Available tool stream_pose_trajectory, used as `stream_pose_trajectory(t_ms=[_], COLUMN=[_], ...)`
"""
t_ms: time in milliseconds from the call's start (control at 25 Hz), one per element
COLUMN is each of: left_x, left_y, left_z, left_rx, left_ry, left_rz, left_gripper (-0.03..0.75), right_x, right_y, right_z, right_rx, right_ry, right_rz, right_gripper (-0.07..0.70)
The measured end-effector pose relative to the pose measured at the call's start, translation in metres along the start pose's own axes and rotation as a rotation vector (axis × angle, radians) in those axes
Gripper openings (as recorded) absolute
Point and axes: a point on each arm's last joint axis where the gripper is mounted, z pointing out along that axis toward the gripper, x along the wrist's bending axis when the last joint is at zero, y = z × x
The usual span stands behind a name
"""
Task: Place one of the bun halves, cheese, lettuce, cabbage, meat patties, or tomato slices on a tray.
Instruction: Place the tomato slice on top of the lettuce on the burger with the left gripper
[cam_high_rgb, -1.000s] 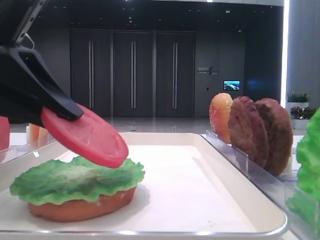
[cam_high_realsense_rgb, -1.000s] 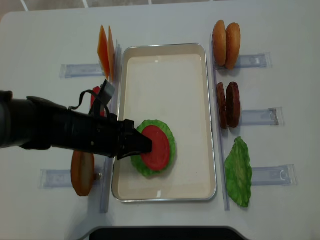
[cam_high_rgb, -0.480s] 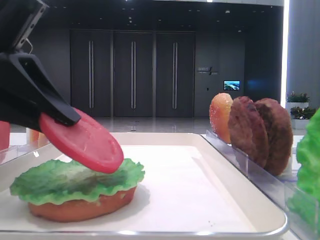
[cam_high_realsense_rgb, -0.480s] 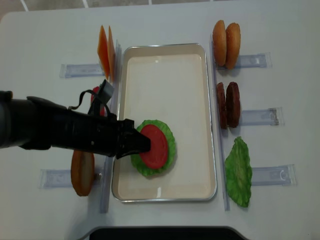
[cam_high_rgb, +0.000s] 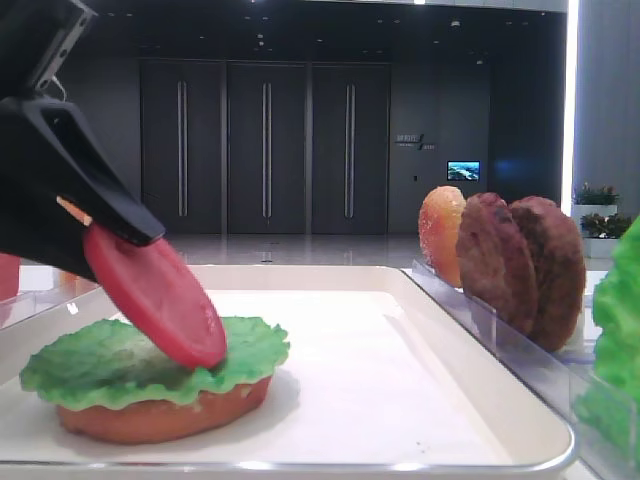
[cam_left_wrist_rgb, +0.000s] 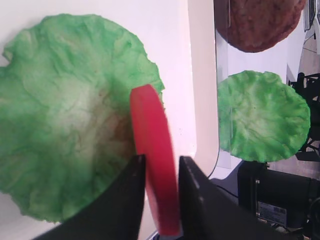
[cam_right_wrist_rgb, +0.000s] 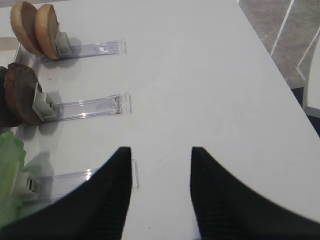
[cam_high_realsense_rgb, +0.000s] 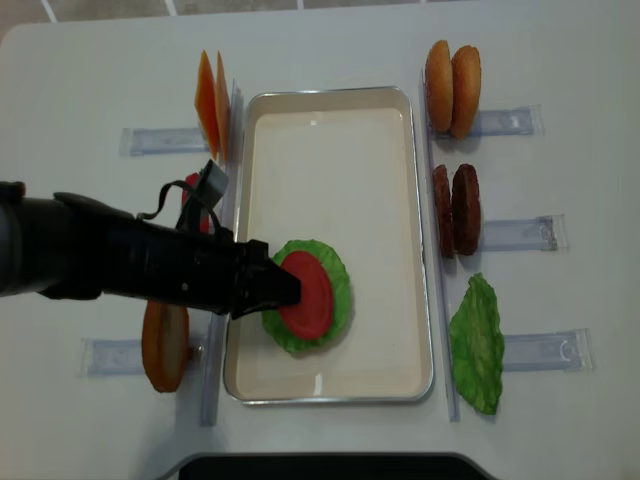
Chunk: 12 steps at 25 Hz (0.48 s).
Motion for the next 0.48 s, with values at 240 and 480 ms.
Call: stream_pose_trajectory(t_ms=[240, 480], left_x=[-0.0001, -0.0002], left_y=[0.0005, 0.0007], left_z=[-0.0001, -0.0002], left_rx=[0.002, 0.005], left_ry=[0.003, 0.005], left_rz=[-0.013, -0.032], left_gripper=[0.445, 0.493], right_x=[0.0000, 0.0000], right_y=[0.0000, 0.0000], right_z=[0.0000, 0.0000], right_rx=[0.000, 0.000], right_ry=[0.000, 0.000], right_rz=[0.000, 0.000], right_gripper=[0.274, 0.274])
